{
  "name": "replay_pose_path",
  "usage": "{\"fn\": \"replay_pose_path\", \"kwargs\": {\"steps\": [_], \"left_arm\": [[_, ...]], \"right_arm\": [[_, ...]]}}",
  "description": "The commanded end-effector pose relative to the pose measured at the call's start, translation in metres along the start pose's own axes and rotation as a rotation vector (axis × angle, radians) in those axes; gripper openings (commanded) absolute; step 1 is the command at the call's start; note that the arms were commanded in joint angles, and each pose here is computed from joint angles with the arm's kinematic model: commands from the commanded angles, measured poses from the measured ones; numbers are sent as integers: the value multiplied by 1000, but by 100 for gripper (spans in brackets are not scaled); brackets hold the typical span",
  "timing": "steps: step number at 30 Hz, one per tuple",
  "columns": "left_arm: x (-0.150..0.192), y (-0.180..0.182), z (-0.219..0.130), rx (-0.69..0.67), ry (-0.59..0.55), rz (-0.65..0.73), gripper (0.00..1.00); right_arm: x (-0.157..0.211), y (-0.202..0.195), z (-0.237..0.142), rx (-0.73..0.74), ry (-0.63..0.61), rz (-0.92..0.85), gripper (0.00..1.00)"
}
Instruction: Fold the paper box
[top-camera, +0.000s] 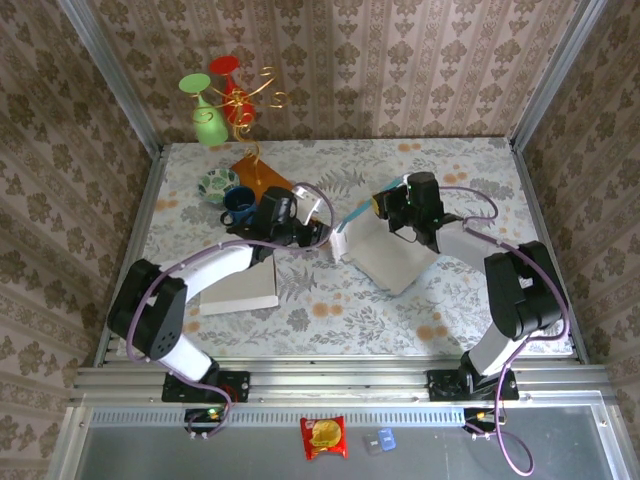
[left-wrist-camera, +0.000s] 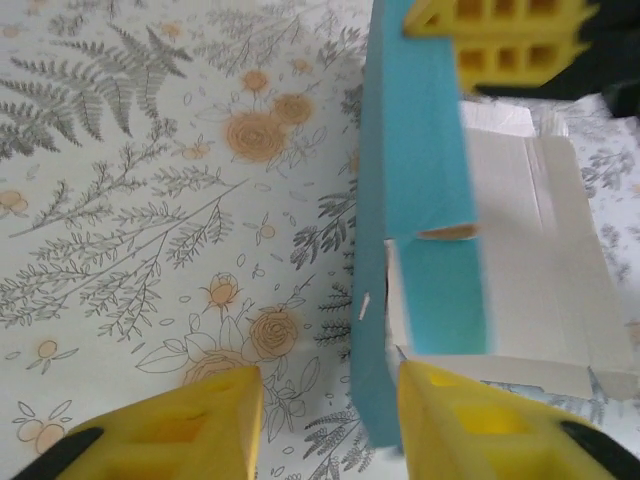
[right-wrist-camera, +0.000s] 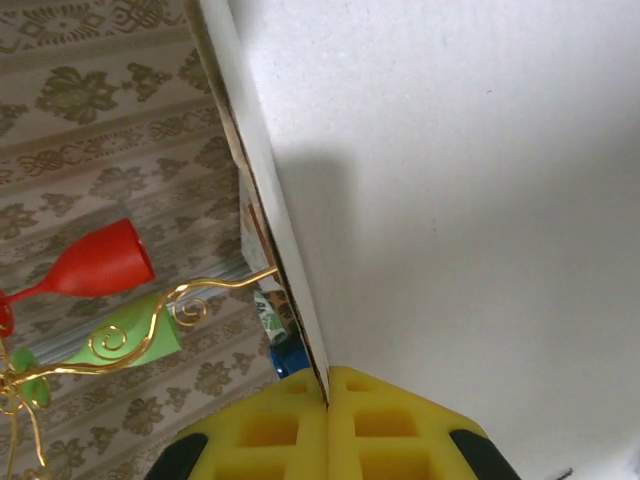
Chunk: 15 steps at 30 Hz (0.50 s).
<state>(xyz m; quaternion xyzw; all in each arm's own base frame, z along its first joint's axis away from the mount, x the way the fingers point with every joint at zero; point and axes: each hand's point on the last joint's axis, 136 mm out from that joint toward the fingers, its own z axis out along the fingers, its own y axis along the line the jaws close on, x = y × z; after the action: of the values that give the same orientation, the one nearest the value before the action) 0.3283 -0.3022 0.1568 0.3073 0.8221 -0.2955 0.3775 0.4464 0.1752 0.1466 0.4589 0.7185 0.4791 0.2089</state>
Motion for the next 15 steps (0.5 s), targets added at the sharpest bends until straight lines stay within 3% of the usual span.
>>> {"fn": "replay_pose_path", "kwargs": {"steps": [1, 7, 15], "left_arm": [[-16, -20, -23, 98, -66, -76, 46], [-12, -16, -46, 73, -72, -153, 45], [9, 12, -41, -48, -5, -208, 38]], "right_arm": [[-12, 31, 1, -201, -84, 1, 0], [-11, 22, 3, -299, -80, -15, 0], [2, 17, -5, -357, -34, -63, 0]]}}
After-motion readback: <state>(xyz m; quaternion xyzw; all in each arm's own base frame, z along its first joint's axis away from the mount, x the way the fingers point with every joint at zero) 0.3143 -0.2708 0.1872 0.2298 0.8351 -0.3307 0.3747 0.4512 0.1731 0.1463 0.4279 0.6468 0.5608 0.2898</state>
